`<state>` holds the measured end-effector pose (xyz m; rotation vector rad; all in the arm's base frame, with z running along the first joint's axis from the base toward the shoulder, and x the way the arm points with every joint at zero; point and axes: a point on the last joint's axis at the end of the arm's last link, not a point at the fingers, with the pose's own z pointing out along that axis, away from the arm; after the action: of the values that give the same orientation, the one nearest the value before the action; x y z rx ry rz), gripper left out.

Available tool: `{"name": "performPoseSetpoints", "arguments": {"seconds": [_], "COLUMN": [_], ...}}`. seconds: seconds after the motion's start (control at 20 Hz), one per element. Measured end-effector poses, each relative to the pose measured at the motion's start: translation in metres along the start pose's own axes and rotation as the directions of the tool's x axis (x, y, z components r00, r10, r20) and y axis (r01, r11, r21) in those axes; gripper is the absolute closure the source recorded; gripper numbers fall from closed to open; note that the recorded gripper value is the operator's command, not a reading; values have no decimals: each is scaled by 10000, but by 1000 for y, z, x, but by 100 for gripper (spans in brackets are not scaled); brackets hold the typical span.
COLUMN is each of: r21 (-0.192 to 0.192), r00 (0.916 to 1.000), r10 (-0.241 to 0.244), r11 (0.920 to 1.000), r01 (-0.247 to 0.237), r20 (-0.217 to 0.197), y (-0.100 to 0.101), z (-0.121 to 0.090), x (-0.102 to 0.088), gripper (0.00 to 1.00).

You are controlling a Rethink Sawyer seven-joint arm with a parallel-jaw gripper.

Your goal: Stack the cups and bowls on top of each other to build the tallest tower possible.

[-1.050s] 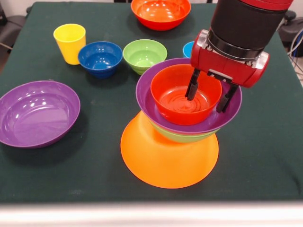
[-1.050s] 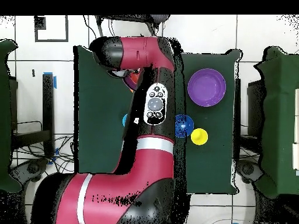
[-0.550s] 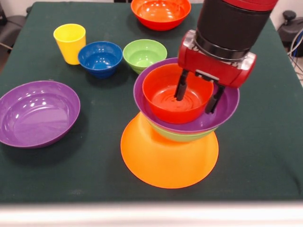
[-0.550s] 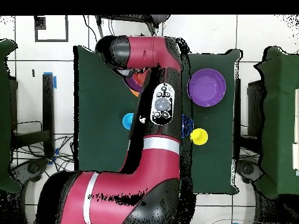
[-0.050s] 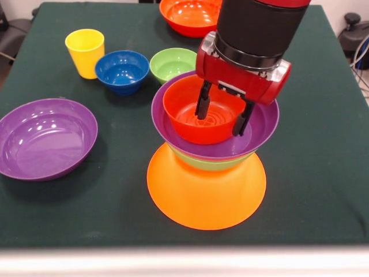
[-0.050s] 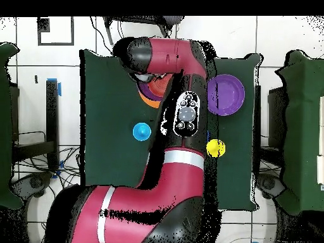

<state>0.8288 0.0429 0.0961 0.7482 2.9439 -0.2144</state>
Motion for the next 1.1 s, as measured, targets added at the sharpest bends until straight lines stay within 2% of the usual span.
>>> {"name": "performPoseSetpoints", "arguments": {"seconds": [0.45,0.85,1.1], "r21": [-29,-235,-380], "r00": [10000,9997,9995], "r10": [34,165,222], "r11": [10000,9996,9990], "r01": [-34,-170,-230], "r20": [-48,-194,-216], "y": [0,2,7], "z": [-2,1,-5], "x": [1,8,9], "gripper": [0,0,0]}}
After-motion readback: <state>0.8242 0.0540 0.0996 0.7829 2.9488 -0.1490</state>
